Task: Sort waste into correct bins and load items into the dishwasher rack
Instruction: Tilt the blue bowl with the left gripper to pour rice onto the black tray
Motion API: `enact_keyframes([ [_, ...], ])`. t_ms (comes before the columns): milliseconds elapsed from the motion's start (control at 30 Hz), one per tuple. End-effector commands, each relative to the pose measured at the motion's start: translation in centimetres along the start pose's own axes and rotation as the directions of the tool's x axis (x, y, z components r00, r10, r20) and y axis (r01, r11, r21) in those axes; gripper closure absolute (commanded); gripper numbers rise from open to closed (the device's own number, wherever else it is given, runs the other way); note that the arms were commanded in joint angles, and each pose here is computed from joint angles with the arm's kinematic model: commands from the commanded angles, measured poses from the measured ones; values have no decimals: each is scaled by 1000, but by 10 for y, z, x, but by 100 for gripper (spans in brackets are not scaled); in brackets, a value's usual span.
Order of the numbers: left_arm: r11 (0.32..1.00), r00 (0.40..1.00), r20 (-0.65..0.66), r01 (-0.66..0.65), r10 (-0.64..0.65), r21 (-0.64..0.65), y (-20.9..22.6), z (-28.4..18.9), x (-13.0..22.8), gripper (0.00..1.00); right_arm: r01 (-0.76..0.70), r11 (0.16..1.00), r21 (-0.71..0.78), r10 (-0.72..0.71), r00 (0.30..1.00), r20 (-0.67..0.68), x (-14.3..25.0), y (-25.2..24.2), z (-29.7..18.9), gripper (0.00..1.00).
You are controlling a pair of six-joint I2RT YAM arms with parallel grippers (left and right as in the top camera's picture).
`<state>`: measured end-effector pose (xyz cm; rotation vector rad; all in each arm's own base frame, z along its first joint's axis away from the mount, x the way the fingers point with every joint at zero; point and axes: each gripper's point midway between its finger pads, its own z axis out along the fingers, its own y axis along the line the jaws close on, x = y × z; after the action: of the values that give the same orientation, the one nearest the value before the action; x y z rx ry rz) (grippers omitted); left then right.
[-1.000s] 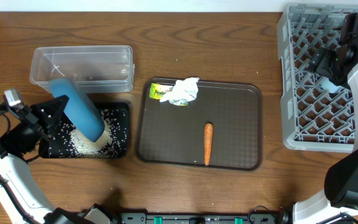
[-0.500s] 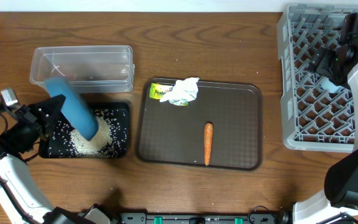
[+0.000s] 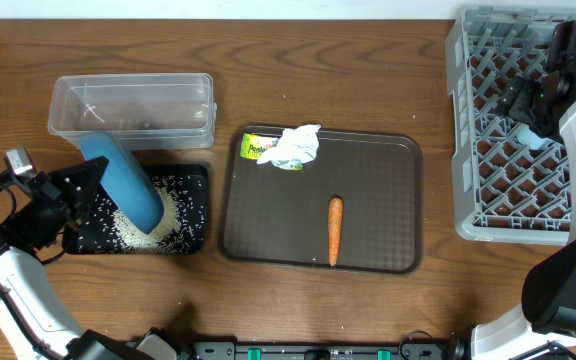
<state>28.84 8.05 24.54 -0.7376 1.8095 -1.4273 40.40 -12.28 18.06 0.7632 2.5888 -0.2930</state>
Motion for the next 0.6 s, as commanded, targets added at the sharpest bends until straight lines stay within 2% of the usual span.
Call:
enact_keyframes([
  [0, 999, 999, 1, -45, 45, 19, -6, -1, -1, 94, 10, 1000, 15, -10, 1000, 5, -1, -3, 0, 1],
  [133, 998, 998, 13, -69, 69, -12, -2, -1, -4, 94, 10, 1000, 15, -10, 1000, 5, -1, -3, 0, 1],
  [267, 993, 998, -32, -55, 59, 106, -22, -1, 5, 94, 10, 1000, 15, -10, 1000, 5, -1, -3, 0, 1],
  [333, 994, 997, -23, -69, 71, 83, -18, 0, 2, 94, 10, 1000, 15, -10, 1000, 5, -1, -3, 0, 1],
  [400, 994, 999, -38, -18, 22, 107, -22, 0, 5, 94, 10, 1000, 15, -10, 1000, 5, -1, -3, 0, 1],
  [467, 994, 997, -18, -80, 82, 68, -16, 0, 1, 94, 10, 1000, 15, -10, 1000, 5, -1, -3, 0, 1],
  [533, 998, 998, 13, -56, 57, -31, 1, 1, -4, 94, 10, 1000, 15, -10, 1000, 5, -1, -3, 0, 1],
  [567, 999, 999, 6, -41, 41, -33, 2, 2, -1, 94, 10, 1000, 15, -10, 1000, 5, -1, -3, 0, 1],
])
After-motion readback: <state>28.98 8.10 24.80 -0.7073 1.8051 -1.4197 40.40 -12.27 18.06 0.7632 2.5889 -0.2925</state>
